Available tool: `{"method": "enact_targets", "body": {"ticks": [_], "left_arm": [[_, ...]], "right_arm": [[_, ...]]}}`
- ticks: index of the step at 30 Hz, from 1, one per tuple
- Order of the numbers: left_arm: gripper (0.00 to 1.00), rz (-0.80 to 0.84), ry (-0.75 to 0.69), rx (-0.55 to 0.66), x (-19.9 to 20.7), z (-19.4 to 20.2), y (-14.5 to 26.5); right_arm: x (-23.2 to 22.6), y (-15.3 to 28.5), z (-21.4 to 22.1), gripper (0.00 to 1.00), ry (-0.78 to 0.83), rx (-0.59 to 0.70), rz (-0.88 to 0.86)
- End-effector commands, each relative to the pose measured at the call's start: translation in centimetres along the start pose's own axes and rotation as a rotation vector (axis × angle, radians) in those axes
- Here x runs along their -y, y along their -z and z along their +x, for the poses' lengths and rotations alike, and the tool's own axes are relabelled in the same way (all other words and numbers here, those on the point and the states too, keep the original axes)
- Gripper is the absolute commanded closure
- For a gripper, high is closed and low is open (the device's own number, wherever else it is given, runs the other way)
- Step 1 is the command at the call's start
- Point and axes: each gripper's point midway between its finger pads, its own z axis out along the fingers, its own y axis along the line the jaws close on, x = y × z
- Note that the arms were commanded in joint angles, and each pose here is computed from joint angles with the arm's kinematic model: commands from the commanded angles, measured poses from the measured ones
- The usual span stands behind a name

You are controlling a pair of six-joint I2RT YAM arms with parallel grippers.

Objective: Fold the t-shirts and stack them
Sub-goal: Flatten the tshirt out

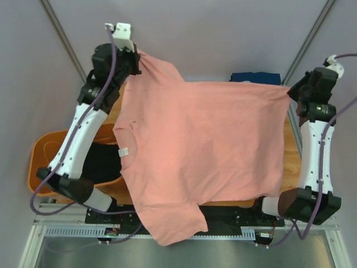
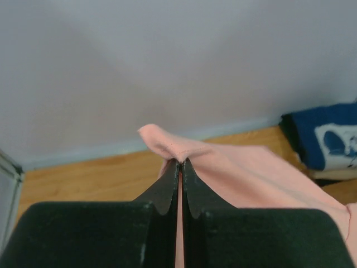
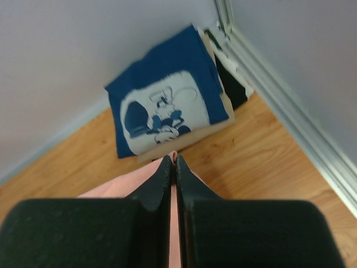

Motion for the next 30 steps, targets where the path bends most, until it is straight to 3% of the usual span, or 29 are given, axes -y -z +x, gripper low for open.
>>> {"method": "enact_targets", "body": {"ticks": [1,4,5,6,8,9,11,14,17,21,24,26,27,28,30], "left_arm": [[1.00,0.013,0.059,-0.162,-0.3,9.3,-6.1],[1.00,-0.030,0.045,-0.372,-1.2,19.3,-10.4],[0.87,-0.038,0.065,-0.421,-1.4,21.3,-11.2],[0.82,-0.034,0.079,-0.524,-1.3,26.1,-12.5],[0.69,-0.040,0.126,-0.573,-1.4,27.5,-14.0],[0.68,-0.062,0.127,-0.679,-1.6,31.0,-13.8],[0.62,-0.074,0.156,-0.690,-1.4,30.6,-14.1],[0.53,-0.059,0.174,-0.697,-0.9,29.3,-12.6],[0.46,-0.054,0.166,-0.654,-0.8,25.5,-10.1],[0.45,-0.100,0.161,-0.599,-1.7,19.4,-4.9],[0.45,-0.204,0.142,-0.616,-3.7,17.9,0.1],[0.46,-0.257,0.117,-0.695,-4.7,19.8,3.4],[0.46,-0.300,0.105,-0.671,-5.6,18.8,5.3],[0.46,-0.350,0.098,-0.724,-6.5,20.9,6.9],[0.46,-0.444,0.098,-0.718,-8.4,21.0,10.0]], "right_arm": [[0.6,-4.0,4.2,1.00,-0.039,-0.042,-0.024],[2.1,-7.7,10.4,1.00,-0.042,-0.183,0.013],[2.5,-8.4,11.9,0.87,-0.041,-0.220,0.019],[2.4,-9.6,13.8,0.69,-0.037,-0.282,0.002],[1.9,-10.4,14.1,0.37,-0.028,-0.312,-0.018],[1.8,-10.7,14.8,0.32,-0.013,-0.338,-0.017],[1.4,-10.6,14.5,0.26,-0.004,-0.338,-0.030],[0.4,-9.2,12.9,0.22,0.004,-0.304,-0.056],[-0.6,-6.9,11.8,0.22,0.004,-0.287,-0.095],[-2.4,-2.9,11.8,0.22,-0.006,-0.290,-0.168],[-3.4,-0.6,13.3,0.22,-0.017,-0.323,-0.224],[-3.5,0.6,15.0,0.22,-0.023,-0.363,-0.247],[-4.0,1.7,15.0,0.22,-0.020,-0.358,-0.272],[-4.1,2.3,15.5,0.22,-0.019,-0.366,-0.281],[-4.4,3.7,16.9,0.22,-0.005,-0.383,-0.307]]}}
